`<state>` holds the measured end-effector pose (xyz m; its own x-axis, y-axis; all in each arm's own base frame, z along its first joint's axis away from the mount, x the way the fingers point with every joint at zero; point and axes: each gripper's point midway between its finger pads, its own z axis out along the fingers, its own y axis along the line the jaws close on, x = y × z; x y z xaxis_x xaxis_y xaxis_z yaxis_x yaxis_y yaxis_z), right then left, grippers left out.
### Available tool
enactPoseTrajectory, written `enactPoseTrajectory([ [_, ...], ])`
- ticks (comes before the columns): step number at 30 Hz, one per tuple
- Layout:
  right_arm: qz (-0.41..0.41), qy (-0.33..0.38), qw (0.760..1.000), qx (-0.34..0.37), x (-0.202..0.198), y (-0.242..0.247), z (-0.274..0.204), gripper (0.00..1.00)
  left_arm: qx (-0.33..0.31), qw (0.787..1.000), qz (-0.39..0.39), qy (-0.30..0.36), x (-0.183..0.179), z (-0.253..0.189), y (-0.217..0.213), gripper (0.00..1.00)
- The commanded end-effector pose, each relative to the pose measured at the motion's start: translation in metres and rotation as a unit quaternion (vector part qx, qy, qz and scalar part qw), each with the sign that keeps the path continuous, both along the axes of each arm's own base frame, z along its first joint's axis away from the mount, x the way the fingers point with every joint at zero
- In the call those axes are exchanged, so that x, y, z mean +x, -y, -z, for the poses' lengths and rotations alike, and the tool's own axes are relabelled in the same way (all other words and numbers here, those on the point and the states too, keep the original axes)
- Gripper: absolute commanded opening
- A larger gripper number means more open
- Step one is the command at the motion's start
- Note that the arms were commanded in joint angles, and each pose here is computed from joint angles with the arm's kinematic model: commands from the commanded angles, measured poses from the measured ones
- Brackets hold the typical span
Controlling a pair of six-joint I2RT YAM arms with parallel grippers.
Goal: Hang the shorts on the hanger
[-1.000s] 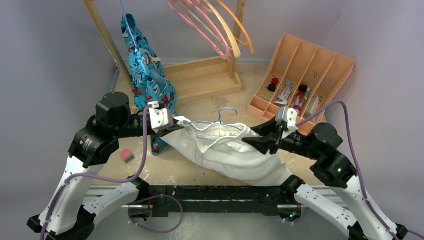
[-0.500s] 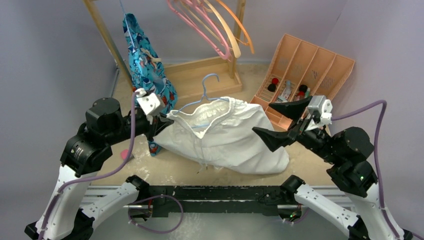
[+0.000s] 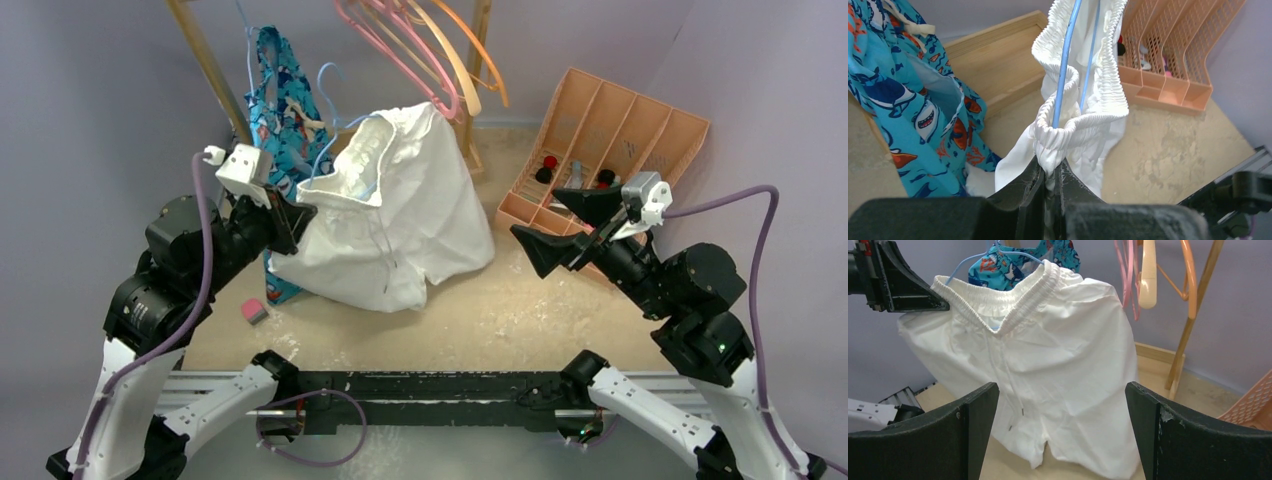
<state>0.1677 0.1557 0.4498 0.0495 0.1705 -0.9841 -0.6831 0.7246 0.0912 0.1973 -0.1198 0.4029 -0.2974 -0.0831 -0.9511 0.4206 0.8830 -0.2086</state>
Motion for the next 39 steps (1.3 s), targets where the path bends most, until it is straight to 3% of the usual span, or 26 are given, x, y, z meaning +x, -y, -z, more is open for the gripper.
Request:
enactPoseTrajectory([
  [1, 0.021, 0.039, 0.998, 0.047, 0.0, 0.009, -0.039, 0.98, -0.104, 0.992, -0.064, 0.034, 0.023, -0.05, -0.001, 0.0],
  [8, 0.033, 0.05, 0.996, 0.064, -0.003, 0.018, -0.05, 0.98, -0.066, 0.983, -0.165, 0.046, 0.057, -0.043, -0.025, 0.0],
  [16, 0.04, 0.041, 0.996, 0.069, -0.001, 0.02, -0.045, 0.98, -0.043, 0.97, -0.228, 0.072, 0.092, -0.055, -0.033, 0.0],
  [34, 0.043, 0.032, 0.997, 0.05, 0.002, 0.018, -0.025, 0.99, -0.061, 0.938, -0.305, 0.151, 0.15, -0.125, -0.031, 0.0],
  [39, 0.043, 0.037, 0.997, 0.048, -0.001, 0.02, -0.021, 0.99, -0.053, 0.933, -0.32, 0.155, 0.165, -0.125, -0.029, 0.0],
])
